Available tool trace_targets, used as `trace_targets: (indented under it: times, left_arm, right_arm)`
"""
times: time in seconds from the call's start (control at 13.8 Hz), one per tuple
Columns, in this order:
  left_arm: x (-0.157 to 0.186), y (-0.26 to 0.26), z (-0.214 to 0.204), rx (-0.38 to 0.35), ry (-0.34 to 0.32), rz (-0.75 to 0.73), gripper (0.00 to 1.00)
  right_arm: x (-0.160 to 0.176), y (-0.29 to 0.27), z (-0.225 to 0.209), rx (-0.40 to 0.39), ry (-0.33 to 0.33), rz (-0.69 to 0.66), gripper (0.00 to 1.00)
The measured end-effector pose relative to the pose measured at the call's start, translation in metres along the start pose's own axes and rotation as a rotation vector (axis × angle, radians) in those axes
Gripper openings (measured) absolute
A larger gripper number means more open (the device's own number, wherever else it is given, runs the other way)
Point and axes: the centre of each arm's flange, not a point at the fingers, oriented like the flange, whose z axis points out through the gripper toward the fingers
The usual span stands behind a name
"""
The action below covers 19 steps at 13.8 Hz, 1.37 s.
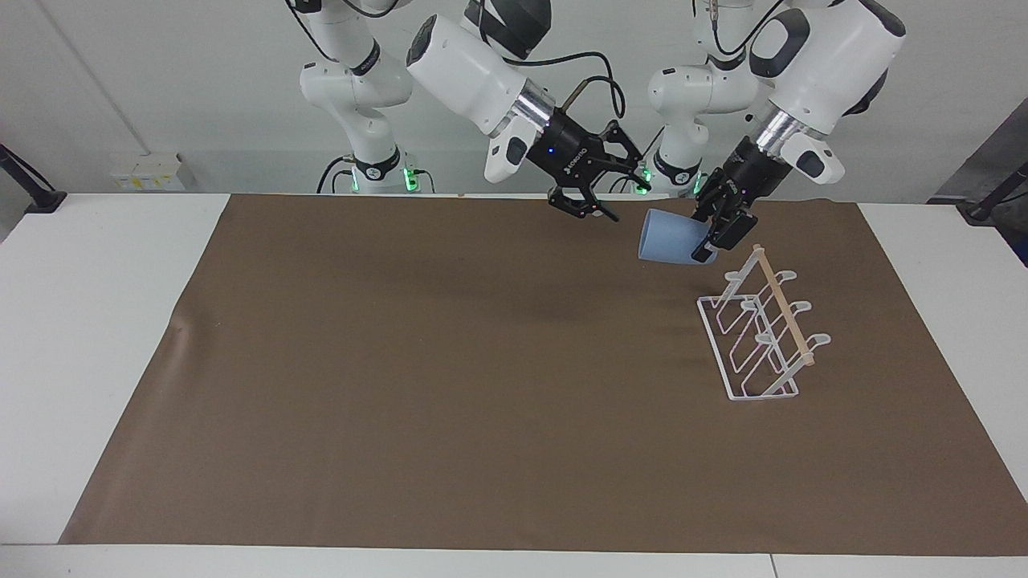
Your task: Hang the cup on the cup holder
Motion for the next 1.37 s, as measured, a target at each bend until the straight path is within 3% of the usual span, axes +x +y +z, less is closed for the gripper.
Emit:
trace_targets:
  times: [0.43, 0.72, 0.94, 1.16, 1.37]
  left_arm:
    - [0.010, 0.008, 0.004, 0.014, 0.430, 0.200, 0.75]
    - [0.032, 0.017, 0.035, 0.088, 0.664, 0.343, 0.75]
    - [0.044, 0.023, 0.069, 0.131, 0.781, 0.420, 0.75]
    - [0.050, 0.027, 0.081, 0.123, 0.880, 0.438, 0.75]
    - [0.050, 0.029, 0.085, 0.116, 0.922, 0.453, 0.75]
  right_arm:
    - [0.004, 0.048, -0.025, -0.252, -0.189, -0.193, 0.62]
    - [0.007, 0.095, -0.064, -0.498, -0.333, -0.272, 0.60]
    - [0.009, 0.122, -0.110, -0.656, -0.382, -0.245, 0.61]
    - [0.011, 0.150, -0.154, -0.707, -0.406, -0.148, 0.60]
    - [0.009, 0.174, -0.183, -0.738, -0.436, -0.044, 0.61]
